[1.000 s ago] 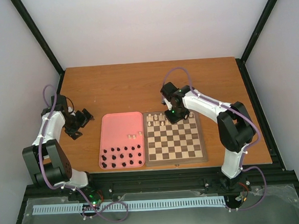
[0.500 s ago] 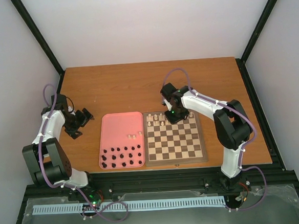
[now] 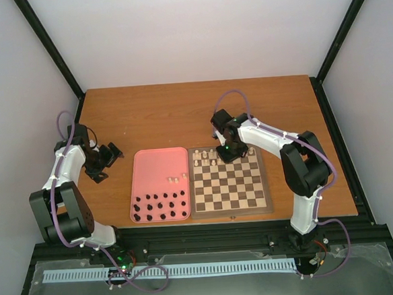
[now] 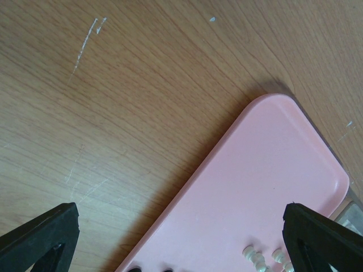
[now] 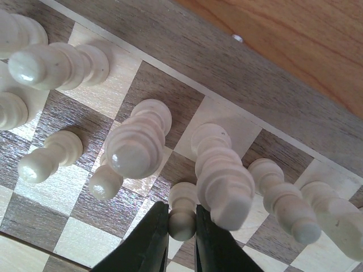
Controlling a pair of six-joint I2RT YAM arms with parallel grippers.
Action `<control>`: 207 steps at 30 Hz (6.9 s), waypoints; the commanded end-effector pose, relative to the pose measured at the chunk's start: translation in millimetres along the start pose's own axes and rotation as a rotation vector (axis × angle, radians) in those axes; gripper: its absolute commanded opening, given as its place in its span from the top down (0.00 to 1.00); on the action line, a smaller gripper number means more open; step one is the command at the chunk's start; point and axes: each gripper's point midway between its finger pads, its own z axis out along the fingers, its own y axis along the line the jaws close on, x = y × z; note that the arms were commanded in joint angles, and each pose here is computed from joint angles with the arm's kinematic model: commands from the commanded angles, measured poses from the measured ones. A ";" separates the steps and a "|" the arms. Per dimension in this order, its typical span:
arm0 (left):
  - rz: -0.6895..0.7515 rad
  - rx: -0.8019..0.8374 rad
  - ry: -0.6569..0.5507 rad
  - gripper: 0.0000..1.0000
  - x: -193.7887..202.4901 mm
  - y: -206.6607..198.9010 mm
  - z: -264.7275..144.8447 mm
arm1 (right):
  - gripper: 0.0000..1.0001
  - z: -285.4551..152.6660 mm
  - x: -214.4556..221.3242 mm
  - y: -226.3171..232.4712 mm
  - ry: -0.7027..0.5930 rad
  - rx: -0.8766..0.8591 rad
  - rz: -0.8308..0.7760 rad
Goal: Set up the chess pieces on the board
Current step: Place the chess piece on the chessboard, then pick up the chess piece from the storage box, then place the chess piece on the chessboard, then pick up the chess piece from the storage box.
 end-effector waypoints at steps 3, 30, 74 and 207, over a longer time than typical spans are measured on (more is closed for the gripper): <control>0.021 0.011 -0.020 0.00 -7.3 -5.2 -5.6 | 0.85 6.3 0.1 0.1 0.011 -0.016 0.008; 0.021 0.013 -0.027 0.00 -8.7 -6.1 -6.6 | 0.56 -106.7 -27.5 58.2 -0.179 -0.133 -0.084; 0.022 0.036 -0.021 0.00 -3.2 -6.9 -5.6 | 0.60 36.0 -49.6 234.0 0.033 -0.188 -0.473; 0.026 0.027 -0.031 0.00 -9.8 -10.4 -10.6 | 0.60 -84.3 -72.0 162.9 -0.174 -0.209 -0.327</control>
